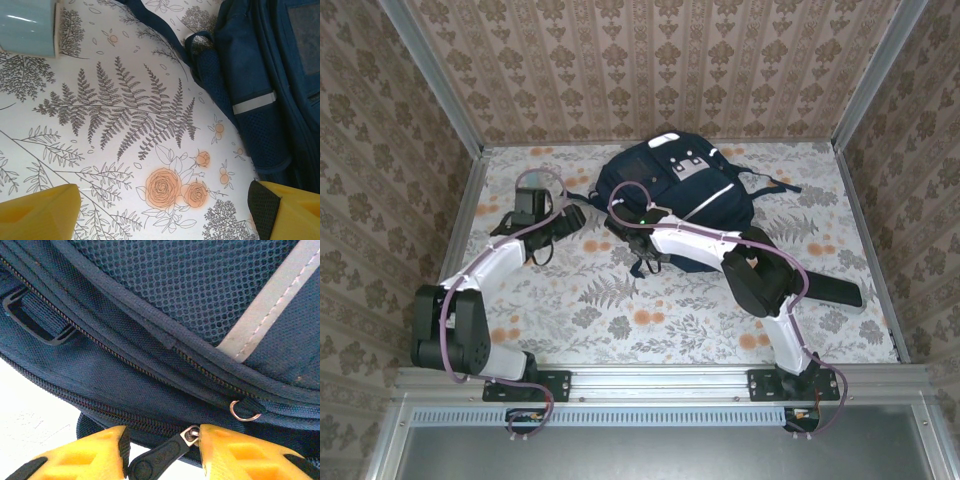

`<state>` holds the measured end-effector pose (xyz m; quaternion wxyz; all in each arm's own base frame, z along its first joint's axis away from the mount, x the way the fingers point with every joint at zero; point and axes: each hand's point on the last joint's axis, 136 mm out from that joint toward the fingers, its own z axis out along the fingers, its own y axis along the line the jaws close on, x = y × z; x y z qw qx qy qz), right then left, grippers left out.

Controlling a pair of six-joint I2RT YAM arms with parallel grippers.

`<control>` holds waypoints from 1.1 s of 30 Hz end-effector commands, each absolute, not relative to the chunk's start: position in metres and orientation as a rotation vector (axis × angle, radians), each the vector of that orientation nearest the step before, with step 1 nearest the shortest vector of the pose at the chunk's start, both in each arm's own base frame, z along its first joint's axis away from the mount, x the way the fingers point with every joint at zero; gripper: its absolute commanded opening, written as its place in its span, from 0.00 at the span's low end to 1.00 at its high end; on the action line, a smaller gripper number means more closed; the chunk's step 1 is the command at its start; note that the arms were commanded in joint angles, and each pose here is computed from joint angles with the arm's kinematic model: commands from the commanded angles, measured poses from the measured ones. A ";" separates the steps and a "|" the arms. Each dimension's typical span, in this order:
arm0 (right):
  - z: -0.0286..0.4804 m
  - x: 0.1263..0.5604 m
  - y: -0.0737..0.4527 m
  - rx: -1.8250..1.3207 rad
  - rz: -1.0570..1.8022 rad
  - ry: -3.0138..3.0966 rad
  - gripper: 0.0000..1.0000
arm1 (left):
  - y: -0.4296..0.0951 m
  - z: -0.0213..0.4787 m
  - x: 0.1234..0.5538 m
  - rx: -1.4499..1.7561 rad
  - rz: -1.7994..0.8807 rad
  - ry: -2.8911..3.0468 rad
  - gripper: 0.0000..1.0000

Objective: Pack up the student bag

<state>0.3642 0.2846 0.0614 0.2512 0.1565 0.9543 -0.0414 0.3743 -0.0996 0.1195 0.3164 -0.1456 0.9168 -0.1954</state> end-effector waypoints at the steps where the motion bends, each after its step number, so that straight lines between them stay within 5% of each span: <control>1: 0.056 0.359 0.280 0.402 -0.183 2.630 0.42 | -0.098 0.125 0.374 -0.408 -0.542 2.387 0.89; 12: 0.056 0.345 0.269 0.392 -0.224 2.671 0.23 | -0.108 0.126 0.373 -0.390 -0.621 2.391 0.89; 21: 0.069 0.337 0.269 0.370 -0.152 2.689 0.00 | -0.159 0.120 0.369 -0.368 -1.008 2.375 0.83; 33: 0.095 0.338 0.325 0.144 0.408 2.673 0.00 | -0.234 0.097 0.374 -0.334 -1.316 2.376 0.68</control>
